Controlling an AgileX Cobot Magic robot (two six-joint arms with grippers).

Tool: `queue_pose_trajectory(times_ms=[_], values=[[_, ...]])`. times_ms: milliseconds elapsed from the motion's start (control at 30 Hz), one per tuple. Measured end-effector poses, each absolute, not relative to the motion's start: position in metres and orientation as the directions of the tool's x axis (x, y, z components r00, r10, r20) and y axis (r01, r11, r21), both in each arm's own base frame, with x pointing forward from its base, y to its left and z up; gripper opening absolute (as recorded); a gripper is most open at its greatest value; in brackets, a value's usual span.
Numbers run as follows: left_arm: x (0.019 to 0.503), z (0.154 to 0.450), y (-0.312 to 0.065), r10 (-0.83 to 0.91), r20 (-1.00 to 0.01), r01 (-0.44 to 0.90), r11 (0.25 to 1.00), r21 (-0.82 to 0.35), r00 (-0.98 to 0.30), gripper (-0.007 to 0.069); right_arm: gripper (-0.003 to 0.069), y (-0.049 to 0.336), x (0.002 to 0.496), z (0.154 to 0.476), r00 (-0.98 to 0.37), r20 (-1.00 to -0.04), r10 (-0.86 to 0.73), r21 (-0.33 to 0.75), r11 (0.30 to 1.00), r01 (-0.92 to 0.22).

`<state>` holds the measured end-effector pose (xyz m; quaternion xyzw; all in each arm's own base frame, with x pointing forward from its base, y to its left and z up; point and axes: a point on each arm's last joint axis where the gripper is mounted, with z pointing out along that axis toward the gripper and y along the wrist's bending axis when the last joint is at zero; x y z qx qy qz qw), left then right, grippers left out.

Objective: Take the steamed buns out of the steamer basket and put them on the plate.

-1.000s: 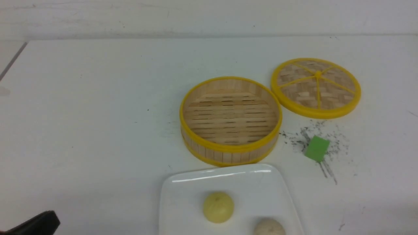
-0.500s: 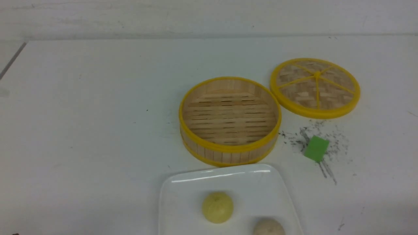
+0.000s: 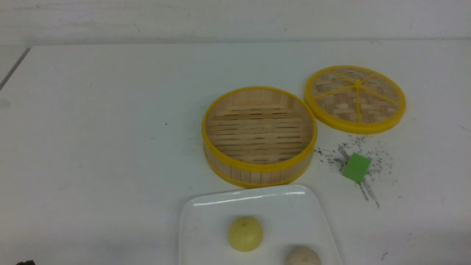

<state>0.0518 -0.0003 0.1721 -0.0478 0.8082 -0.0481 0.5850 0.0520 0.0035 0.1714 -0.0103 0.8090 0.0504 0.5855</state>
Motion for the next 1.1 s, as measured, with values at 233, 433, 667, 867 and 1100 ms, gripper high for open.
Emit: queue_pose_trajectory(times_ms=[233,433,667,867,1100], values=[[0.0519,0.1720,-0.0003,-0.133,-0.941,-0.021,0.991,-0.134,-0.310,0.0093,0.0237,0.0035,0.0520,0.1714,-0.314,-0.948,0.042,0.069,0.995,-0.076],[0.0519,0.1720,-0.0003,-0.133,-0.942,-0.021,0.991,-0.133,-0.309,0.0101,0.0237,0.0035,0.0520,0.1714,-0.314,-0.948,0.042,0.069,0.995,-0.076],[0.0519,0.1720,-0.0002,-0.131,-0.942,-0.021,0.991,-0.131,-0.309,0.0105,0.0238,0.0035,0.0520,0.1714,-0.314,-0.948,0.042,0.069,0.995,-0.076],[0.0519,0.1721,-0.0002,-0.131,-0.942,-0.021,0.991,-0.131,-0.308,0.0108,0.0239,0.0035,0.0520,0.1714,-0.314,-0.948,0.042,0.069,0.995,-0.076],[0.0519,0.1721,-0.0002,-0.131,-0.942,-0.021,0.991,-0.131,-0.308,0.0111,0.0239,0.0035,0.0520,0.1714,-0.314,-0.948,0.042,0.069,0.995,-0.076]])
